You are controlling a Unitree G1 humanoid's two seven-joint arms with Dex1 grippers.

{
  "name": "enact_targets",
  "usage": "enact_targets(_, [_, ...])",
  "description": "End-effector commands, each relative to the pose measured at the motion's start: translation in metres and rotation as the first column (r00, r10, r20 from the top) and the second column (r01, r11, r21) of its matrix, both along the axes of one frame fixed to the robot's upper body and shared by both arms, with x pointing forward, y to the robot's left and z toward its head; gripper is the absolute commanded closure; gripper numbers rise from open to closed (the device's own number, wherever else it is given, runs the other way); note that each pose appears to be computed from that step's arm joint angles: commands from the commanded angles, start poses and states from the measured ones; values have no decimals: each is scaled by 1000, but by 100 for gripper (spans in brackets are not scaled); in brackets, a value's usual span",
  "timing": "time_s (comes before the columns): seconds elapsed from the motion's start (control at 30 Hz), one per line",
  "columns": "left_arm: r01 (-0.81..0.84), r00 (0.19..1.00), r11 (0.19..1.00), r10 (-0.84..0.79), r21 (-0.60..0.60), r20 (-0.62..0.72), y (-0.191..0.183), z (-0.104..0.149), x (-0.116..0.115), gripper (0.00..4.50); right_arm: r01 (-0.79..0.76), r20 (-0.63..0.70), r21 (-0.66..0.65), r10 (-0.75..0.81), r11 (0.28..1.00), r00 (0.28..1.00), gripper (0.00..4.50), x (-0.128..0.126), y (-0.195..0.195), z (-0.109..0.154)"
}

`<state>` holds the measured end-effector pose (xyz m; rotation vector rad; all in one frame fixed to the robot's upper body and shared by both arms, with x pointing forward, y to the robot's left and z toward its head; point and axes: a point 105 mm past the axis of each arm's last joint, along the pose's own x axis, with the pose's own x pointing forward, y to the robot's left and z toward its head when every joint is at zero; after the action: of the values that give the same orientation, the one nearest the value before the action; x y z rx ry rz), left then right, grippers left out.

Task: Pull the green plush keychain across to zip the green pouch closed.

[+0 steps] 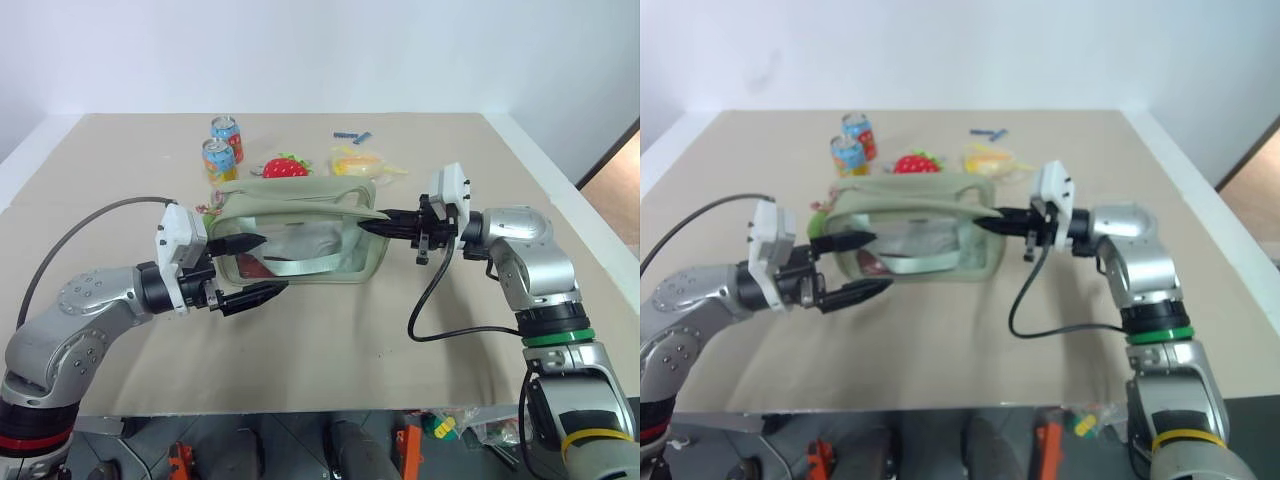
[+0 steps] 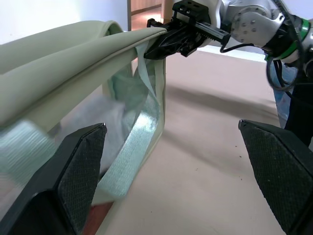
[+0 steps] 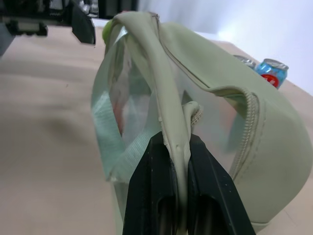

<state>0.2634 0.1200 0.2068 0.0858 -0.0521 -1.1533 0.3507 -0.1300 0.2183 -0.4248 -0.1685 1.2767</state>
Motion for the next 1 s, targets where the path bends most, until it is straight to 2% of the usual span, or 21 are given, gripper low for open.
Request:
enact_targets(0.03, [-12, 999, 1000, 12, -13, 34, 1, 8, -3, 0, -25, 88, -38, 28, 999, 996, 445, 1, -12, 10])
enact_targets(0.23, [-134, 991, 990, 134, -47, 4, 15, 18, 4, 0, -36, 86, -37, 39, 999, 996, 445, -1, -11, 6])
enact_targets(0.4, [-283, 955, 956, 288, -76, 72, 43, 32, 3, 0, 3, 39, -1, -2, 1000, 999, 445, -4, -12, 3])
enact_targets(0.6, [-421, 903, 905, 425, -69, 64, 80, 25, 8, 0, 13, 35, -9, -13, 1000, 999, 445, -7, -14, 0])
enact_targets(0.77, [-442, 895, 896, 444, -52, 35, 90, 14, 22, 0, 20, 57, -28, -19, 999, 998, 445, -5, -15, 2])
enact_targets(0.97, [-408, 913, 908, 407, -90, -33, 83, 0, 34, 0, 30, 75, -46, -27, 999, 997, 445, -6, -17, 1])
enact_targets(1.0, [-405, 914, 910, 403, -92, -38, 83, -1, 35, 26, 31, 75, -46, -28, 998, 997, 448, -7, -18, 0])
